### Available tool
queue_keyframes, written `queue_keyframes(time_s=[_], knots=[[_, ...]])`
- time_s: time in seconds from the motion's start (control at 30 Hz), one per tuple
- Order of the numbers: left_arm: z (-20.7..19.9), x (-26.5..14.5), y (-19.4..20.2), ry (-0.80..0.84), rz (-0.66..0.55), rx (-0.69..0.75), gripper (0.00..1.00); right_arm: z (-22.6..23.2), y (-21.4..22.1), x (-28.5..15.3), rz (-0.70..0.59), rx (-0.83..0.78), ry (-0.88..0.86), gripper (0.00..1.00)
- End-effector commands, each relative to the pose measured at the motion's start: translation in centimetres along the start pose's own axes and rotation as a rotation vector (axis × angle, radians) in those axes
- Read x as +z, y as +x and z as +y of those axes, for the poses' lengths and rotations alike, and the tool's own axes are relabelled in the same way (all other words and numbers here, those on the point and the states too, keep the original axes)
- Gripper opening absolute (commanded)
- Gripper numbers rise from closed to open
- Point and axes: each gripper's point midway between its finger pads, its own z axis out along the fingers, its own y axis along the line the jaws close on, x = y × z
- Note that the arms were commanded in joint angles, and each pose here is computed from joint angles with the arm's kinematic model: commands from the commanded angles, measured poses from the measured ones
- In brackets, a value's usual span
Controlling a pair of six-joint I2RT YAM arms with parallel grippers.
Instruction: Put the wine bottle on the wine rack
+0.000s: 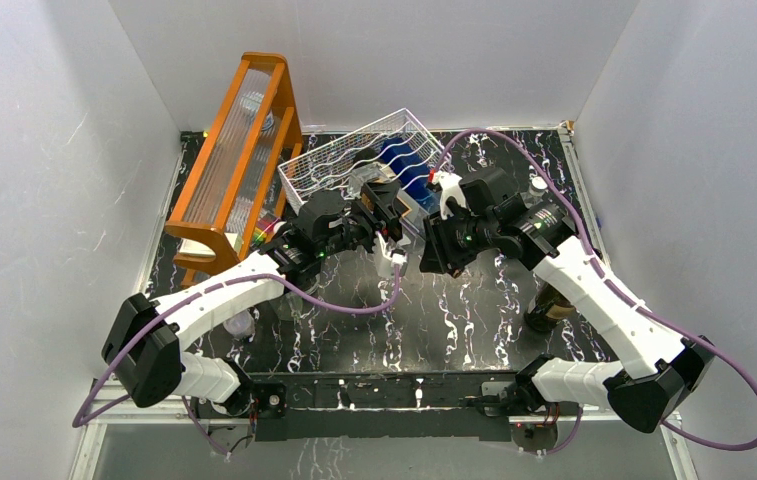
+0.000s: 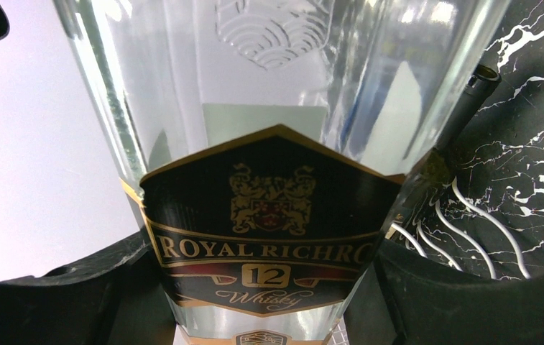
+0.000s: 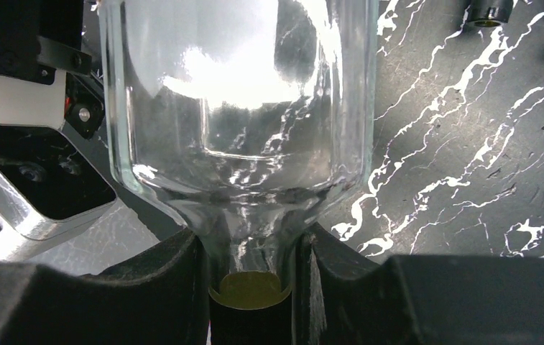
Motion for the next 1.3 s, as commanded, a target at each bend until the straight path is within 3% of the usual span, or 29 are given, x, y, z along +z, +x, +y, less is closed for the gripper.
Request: queue_keyframes(time_s=[0.0,0.13,0.43,0.63,0.9,1.07,1.27], knots=[[9.1,-2.9,-1.1,-0.273,-0.011,0.035,0.73,-0.5,-3.6,-1.3,-0.172,-0.073,0.05,0.0],[6.3,-2.4,0.0,-0.188,0.038,0.023,0.98,-0.3,-4.9,-2.6,-0.259,-0.094,0.062,0.0],[4.8,-2.8,1.8,-0.166,0.134,-0.111,0.98,-1.3,-6.2,-3.8,-0.344,-0.081,0.139,0.0],[3.4,-4.8,1.5,-0.195,0.139,-0.42,0.98,-1.9,-5.7,-3.6,-0.353,-0.068,0.161,0.0],[6.0,-9.6,-0.2,-0.365,0.075,-0.856,0.98,-1.8,-4.6,-2.0,-0.367,-0.071,0.115,0.0],[8.4,-12.0,-1.9,-0.446,-0.009,-1.215,0.97,-1.6,-3.5,0.1,-0.355,-0.089,0.057,0.0],[8.3,-14.0,-2.8,-0.442,0.011,-1.494,0.97,-0.8,-1.6,3.1,-0.333,-0.086,-0.057,0.0]])
